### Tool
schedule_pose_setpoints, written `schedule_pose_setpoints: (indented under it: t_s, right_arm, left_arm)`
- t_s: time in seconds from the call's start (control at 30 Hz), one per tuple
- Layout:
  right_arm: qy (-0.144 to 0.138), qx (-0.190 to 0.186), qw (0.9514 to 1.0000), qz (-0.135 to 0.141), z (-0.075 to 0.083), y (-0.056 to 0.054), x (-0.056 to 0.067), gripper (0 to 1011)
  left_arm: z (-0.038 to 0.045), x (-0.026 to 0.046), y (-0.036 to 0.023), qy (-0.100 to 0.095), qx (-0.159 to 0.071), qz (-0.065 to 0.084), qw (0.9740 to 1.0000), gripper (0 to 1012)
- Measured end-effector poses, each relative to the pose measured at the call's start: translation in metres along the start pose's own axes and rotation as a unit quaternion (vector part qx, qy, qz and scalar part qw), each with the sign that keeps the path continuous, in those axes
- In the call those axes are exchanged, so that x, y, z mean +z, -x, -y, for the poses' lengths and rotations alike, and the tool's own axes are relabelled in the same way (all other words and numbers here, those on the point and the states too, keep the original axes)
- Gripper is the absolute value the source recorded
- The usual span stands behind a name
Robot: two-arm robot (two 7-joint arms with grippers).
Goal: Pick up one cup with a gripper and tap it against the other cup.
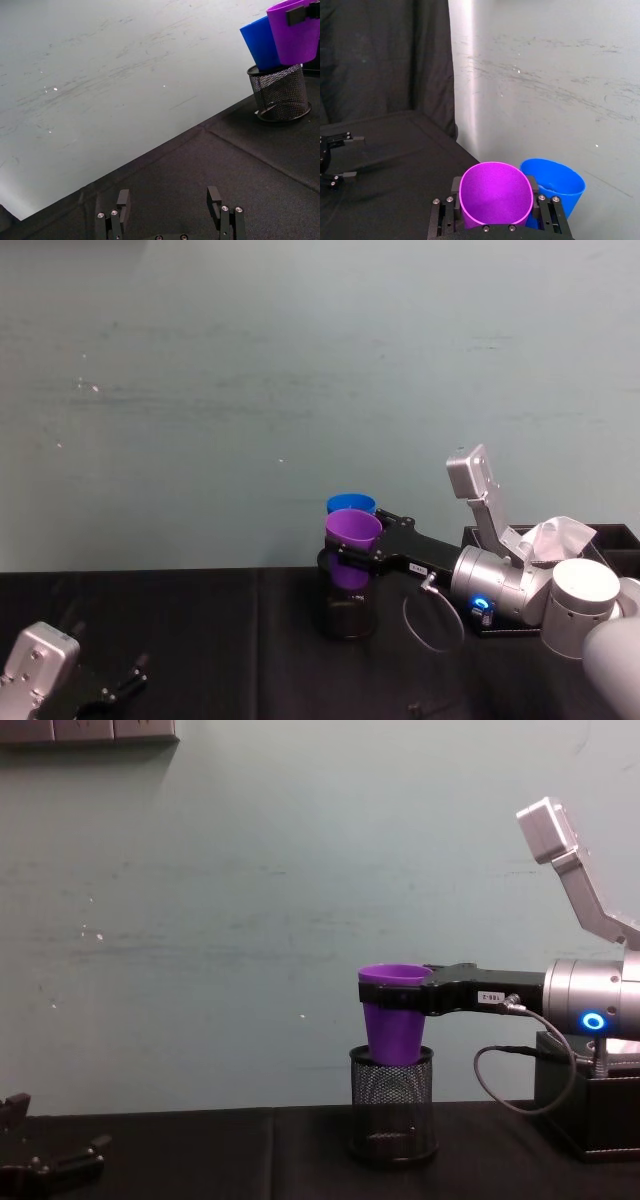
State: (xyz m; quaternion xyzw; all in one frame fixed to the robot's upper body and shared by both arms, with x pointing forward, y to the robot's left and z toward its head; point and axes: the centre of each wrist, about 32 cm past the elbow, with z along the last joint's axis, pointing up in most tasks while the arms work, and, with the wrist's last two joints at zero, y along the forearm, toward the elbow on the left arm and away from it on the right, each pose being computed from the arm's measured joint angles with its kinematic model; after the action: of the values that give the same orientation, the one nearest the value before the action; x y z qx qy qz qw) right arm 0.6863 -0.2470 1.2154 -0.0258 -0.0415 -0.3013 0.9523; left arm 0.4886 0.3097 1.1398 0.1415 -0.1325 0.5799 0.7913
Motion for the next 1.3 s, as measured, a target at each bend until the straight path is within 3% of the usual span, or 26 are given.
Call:
schedule_pose_setpoints:
  t_s: [0.4,0.93,1.3]
  right_arm:
    - [0.0,0.008,1.0,0.004,0.003,0.003,0.001,754]
    - [0.006,0.046,0.9989,-0.001,0.03,0.037,0.001,754]
    - [0.001,0.058,0.9983,0.005,0.046,0.054,0.005,754]
  left_arm:
    - [0.0,0.0,0.0,0.0,0.0,0.0,1.0,1000]
    - [0.0,0.0,0.0,0.0,0.0,0.0,1.0,1000]
    - [0.0,0.0,0.0,0.0,0.0,0.0,1.0,1000]
